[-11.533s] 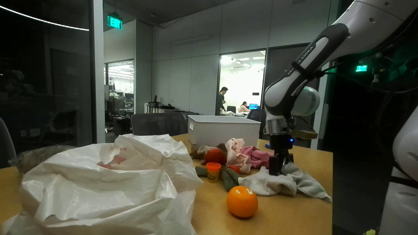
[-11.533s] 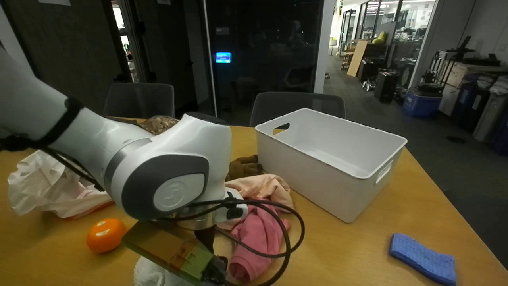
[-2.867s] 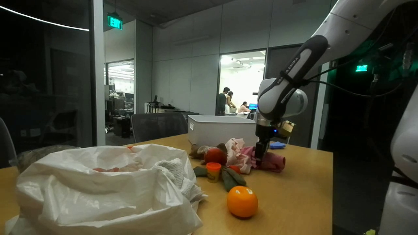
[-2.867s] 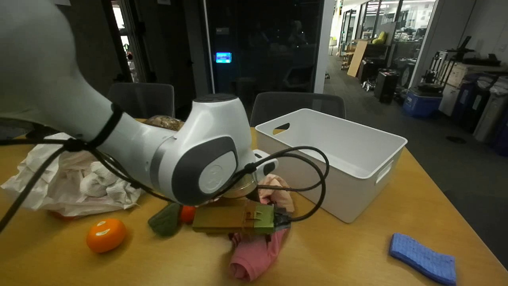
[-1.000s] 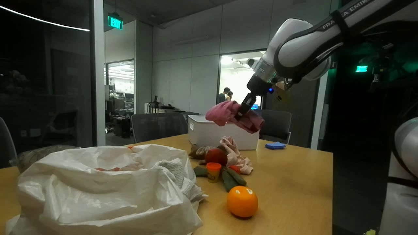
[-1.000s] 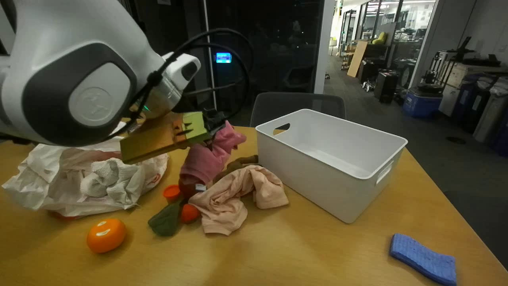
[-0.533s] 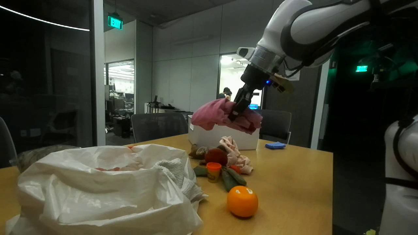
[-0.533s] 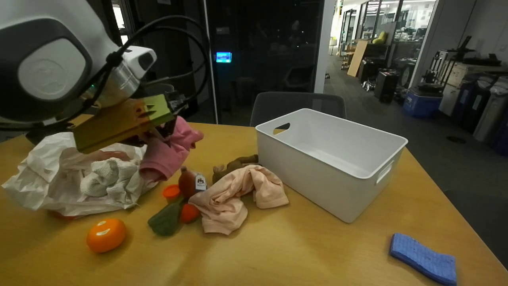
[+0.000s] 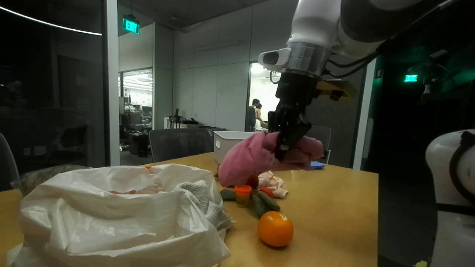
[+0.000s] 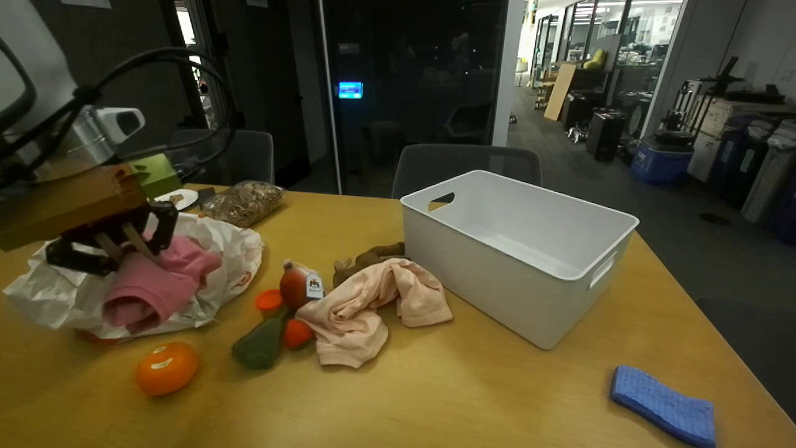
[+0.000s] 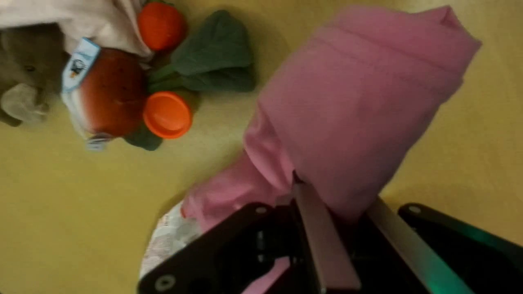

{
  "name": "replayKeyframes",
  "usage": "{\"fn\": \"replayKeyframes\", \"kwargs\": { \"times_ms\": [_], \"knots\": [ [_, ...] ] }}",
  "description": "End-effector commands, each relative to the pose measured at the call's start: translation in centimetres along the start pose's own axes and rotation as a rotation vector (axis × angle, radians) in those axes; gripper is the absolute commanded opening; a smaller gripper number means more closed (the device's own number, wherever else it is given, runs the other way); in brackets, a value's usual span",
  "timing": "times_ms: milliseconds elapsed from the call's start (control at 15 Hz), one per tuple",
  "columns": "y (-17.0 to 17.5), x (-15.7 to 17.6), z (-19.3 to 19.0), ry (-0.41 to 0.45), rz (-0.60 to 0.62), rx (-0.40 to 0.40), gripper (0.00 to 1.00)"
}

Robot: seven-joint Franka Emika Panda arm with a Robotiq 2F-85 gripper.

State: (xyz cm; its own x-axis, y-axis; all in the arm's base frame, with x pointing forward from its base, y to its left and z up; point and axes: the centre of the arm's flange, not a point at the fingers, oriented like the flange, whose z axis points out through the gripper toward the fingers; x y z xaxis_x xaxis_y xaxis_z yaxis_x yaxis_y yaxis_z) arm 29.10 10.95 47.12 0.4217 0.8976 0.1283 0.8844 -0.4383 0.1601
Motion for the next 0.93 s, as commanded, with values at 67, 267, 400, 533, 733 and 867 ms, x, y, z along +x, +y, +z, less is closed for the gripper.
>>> {"fn": "replayKeyframes", "kwargs": {
  "times_ms": [67,267,400,533,733,867],
  "knots": [
    [-6.9,1.4,2.6,-0.027,-0.158,0.04,0.1],
    [-8.3,3.9,3.1,-0.019,-0.203,-0.004,0.09],
    [-8.6,5.1,3.7,-0.019,-0.225,-0.024,0.09],
    [-8.5,5.9,4.7,-0.019,-0.25,-0.049,0.08],
    [-7.7,7.3,6.5,-0.023,-0.252,-0.069,0.08],
    [-7.7,8.3,7.4,-0.019,-0.255,-0.078,0.08]
  ]
}}
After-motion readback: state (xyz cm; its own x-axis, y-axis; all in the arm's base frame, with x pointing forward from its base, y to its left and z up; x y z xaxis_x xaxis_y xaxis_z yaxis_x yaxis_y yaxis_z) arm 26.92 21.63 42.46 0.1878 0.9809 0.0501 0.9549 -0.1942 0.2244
